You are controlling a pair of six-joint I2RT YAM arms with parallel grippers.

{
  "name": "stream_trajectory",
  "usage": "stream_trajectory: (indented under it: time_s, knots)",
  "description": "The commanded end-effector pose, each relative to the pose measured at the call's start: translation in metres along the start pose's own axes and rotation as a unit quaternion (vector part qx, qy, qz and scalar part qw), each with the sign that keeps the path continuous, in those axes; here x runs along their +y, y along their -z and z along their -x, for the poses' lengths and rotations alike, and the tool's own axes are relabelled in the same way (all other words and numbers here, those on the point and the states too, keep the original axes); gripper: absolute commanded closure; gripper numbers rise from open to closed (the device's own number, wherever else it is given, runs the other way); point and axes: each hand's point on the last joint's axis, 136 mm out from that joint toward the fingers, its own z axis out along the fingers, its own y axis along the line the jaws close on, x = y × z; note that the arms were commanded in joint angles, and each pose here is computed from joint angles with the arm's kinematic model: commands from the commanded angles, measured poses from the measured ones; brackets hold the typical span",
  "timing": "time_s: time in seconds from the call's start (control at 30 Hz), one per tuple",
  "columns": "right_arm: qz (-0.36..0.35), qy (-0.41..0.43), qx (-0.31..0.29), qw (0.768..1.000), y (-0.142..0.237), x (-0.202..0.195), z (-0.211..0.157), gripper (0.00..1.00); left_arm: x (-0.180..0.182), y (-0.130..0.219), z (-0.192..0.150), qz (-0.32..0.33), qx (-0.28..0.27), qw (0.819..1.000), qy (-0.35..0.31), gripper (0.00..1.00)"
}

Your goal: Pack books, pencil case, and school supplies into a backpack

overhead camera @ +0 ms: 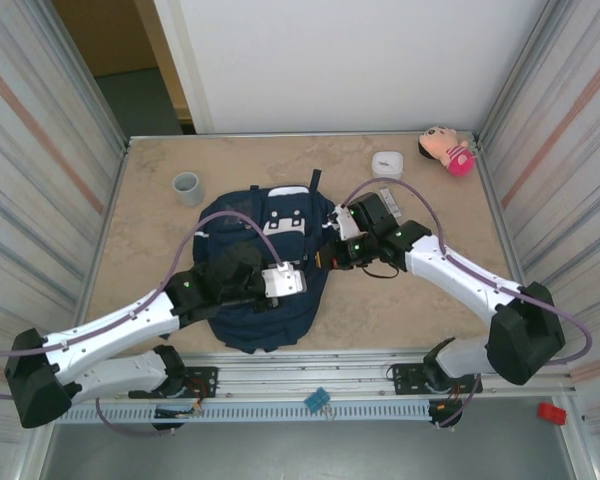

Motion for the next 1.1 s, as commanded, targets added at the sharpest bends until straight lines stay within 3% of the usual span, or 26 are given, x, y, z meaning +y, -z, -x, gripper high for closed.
stream_trajectory:
  time_s: [0.0, 0.2, 0.37, 0.7, 1.07]
  knots:
    - [-0.058, -0.042, -0.103, 0.992, 0.003, -0.030, 0.052, 1.00, -0.020, 0.014, 0.017, -0.053, -0.049, 0.997, -0.029, 1.00]
    - [-0.082, -0.070, -0.139, 0.984, -0.008, -0.048, 0.084, 1.00, -0.027, 0.019, 0.024, -0.075, -0.068, 0.994, -0.038, 1.00]
    - [-0.079, -0.058, -0.144, 0.985, -0.009, -0.046, 0.091, 1.00, -0.027, 0.018, 0.019, -0.073, -0.061, 0.995, -0.037, 1.00]
    - [-0.110, -0.091, -0.167, 0.976, -0.008, -0.086, 0.113, 1.00, -0.033, 0.022, 0.023, -0.090, -0.073, 0.993, -0.037, 1.00]
    - [-0.089, -0.081, -0.184, 0.976, -0.004, -0.078, 0.132, 1.00, -0.027, 0.017, 0.014, -0.068, -0.058, 0.995, -0.038, 1.00]
